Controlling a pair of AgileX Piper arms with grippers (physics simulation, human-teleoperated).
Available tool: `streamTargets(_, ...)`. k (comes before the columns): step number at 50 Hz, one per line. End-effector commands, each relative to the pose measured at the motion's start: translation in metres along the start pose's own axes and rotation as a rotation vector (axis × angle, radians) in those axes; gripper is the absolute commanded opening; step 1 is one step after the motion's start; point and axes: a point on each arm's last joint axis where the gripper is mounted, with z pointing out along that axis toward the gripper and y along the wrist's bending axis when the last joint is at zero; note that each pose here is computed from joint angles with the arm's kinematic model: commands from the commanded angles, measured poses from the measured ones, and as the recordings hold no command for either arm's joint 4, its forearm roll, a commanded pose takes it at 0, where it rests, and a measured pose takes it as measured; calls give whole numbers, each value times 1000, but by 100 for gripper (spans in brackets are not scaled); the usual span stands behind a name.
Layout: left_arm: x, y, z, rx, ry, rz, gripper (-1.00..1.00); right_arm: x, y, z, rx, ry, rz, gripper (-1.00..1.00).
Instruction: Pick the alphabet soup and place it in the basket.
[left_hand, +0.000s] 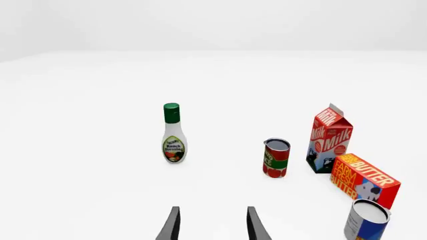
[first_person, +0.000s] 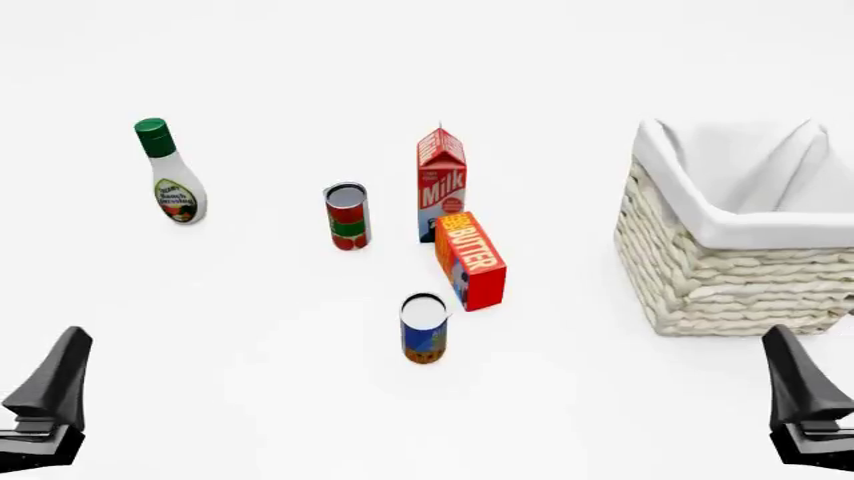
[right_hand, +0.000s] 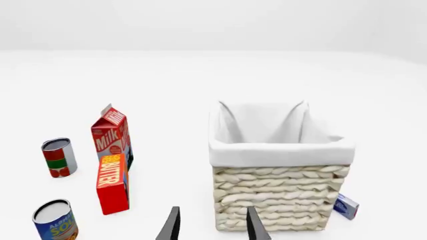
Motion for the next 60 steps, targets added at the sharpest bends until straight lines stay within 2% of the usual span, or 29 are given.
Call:
streamTargets(1, -1, 0, 0, 0, 1, 0, 100, -1, 1, 0, -10, -7, -12, 100)
streamTargets(12, -1, 0, 0, 0, 1, 0, 100, -4, 1, -1, -19, -7, -16, 100)
streamTargets(26, -1, 0, 0, 0, 1, 0, 100, -23, 4, -4, -75, -33, -21, 100)
streamTargets(33, -1, 0, 0, 0, 1, 0, 100, -40, 7, -7, -159, -59, -29, 100)
streamTargets(45, -1, 0, 0, 0, 1, 0, 100, -48, 14, -7, -298, -71, -20, 100)
streamTargets(60, -1, 0, 0, 0, 1, 0, 100, -53, 31, 10, -460, -73, -28, 100)
